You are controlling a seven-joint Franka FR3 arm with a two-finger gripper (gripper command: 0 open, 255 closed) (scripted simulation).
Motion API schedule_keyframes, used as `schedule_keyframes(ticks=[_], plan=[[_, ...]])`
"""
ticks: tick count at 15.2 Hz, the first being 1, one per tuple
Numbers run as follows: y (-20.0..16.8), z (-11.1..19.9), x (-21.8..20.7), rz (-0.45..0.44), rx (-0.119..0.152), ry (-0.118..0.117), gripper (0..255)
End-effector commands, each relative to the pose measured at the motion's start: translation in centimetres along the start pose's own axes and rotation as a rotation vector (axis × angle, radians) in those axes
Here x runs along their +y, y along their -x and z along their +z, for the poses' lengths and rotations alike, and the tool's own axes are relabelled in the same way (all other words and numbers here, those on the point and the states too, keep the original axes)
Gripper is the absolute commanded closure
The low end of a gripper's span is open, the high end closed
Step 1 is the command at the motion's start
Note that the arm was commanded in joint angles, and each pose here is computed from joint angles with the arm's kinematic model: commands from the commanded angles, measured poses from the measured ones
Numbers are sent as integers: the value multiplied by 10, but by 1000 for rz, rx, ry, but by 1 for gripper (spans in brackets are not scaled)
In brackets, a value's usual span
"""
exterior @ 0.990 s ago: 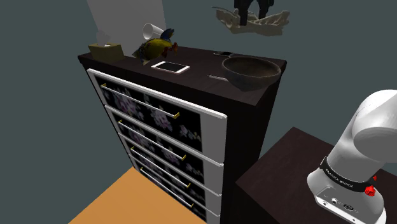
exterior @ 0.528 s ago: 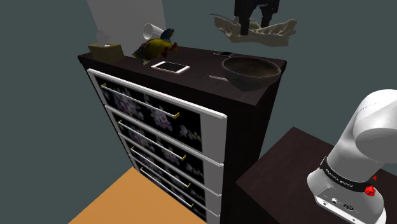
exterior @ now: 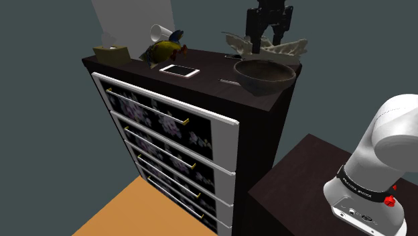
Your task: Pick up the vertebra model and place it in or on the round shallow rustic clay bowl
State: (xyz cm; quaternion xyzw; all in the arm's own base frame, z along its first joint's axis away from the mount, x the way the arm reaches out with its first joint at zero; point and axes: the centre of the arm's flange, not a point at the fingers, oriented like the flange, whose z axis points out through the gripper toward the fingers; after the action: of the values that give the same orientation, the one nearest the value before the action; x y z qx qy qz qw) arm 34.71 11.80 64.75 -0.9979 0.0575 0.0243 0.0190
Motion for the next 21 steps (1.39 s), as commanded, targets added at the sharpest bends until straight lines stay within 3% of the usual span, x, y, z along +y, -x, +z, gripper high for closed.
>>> schedule_keyframes(ticks=[1, 9, 10, 15, 19, 21], plan=[[-1, 13, 0, 0, 1, 0, 255], [-1, 13, 0, 0, 1, 0, 255], [-1, 13, 0, 0, 1, 0, 0], [-1, 13, 0, 0, 1, 0, 0], [-1, -37, 0, 0, 1, 0, 0], [-1, -37, 0, 0, 1, 0, 0]])
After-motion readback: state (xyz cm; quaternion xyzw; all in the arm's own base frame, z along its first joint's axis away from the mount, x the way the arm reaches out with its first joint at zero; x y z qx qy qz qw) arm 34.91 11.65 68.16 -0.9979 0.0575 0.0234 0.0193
